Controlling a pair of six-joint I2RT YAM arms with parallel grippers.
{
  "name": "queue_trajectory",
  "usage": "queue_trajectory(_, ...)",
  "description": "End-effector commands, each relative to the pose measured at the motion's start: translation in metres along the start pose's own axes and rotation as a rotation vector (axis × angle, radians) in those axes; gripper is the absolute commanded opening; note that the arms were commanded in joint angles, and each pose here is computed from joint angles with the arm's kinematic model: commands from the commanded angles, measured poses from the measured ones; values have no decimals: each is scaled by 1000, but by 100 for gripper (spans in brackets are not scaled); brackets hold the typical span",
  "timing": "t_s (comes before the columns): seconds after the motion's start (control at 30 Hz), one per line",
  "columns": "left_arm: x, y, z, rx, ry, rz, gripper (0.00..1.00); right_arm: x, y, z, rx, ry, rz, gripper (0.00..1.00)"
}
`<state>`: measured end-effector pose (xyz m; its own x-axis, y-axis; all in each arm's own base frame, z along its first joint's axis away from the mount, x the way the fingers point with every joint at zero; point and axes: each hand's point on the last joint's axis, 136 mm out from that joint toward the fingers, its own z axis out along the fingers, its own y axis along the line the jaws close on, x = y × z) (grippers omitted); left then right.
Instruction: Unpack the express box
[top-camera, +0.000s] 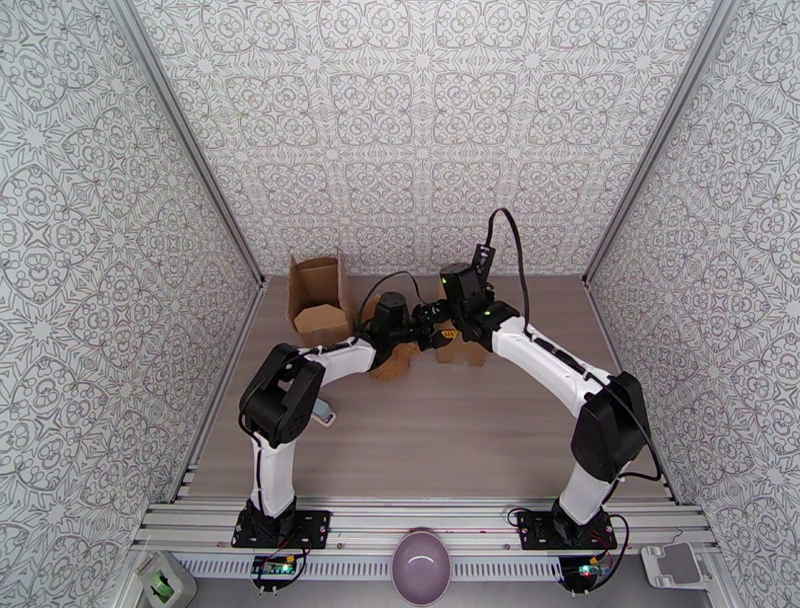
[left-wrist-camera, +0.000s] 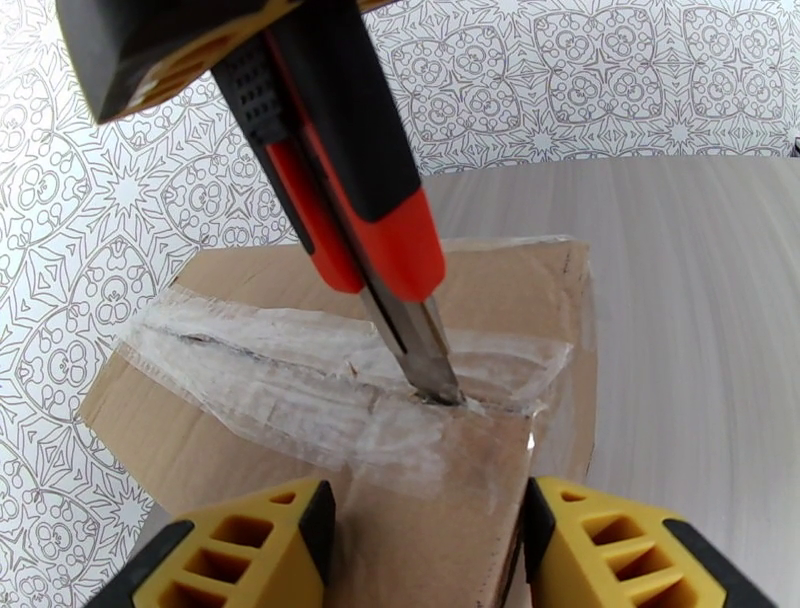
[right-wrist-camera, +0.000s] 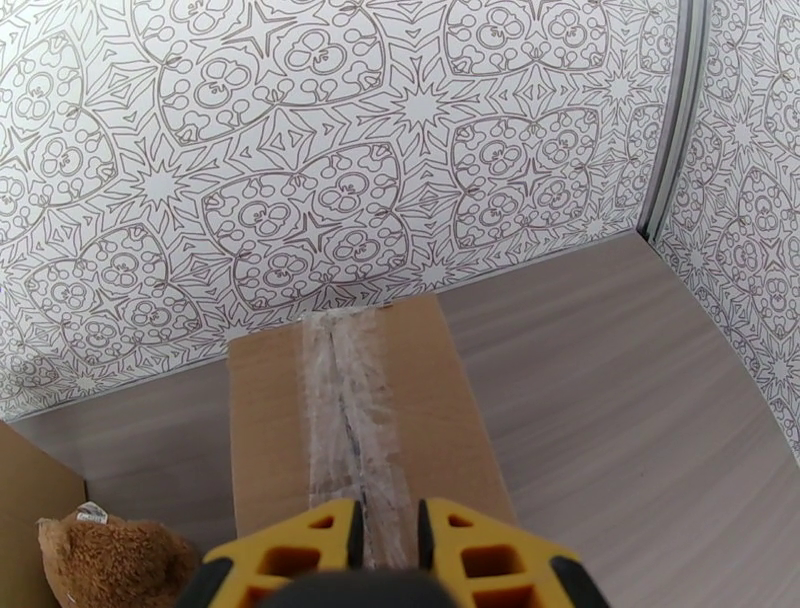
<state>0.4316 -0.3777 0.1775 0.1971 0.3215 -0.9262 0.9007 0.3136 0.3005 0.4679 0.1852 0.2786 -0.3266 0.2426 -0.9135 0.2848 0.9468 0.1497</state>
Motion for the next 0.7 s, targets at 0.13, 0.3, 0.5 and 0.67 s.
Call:
queue_trajectory(0.13,63,37,3,-218,235,-211,53,72,40,-50,-209,240,-184,0)
queue_trajectory(0.3,63,36,3,-210,229,-215,53,70,38,-54,-219,235,-178,0)
queue_trajectory(0.5,64,34,3,-204,231,-214,53,64,39,-57,-253,200,-201,0)
queue_trajectory(0.67,66,34,4,-198,230,-219,53,65,43,-62,-310,183,-218,0)
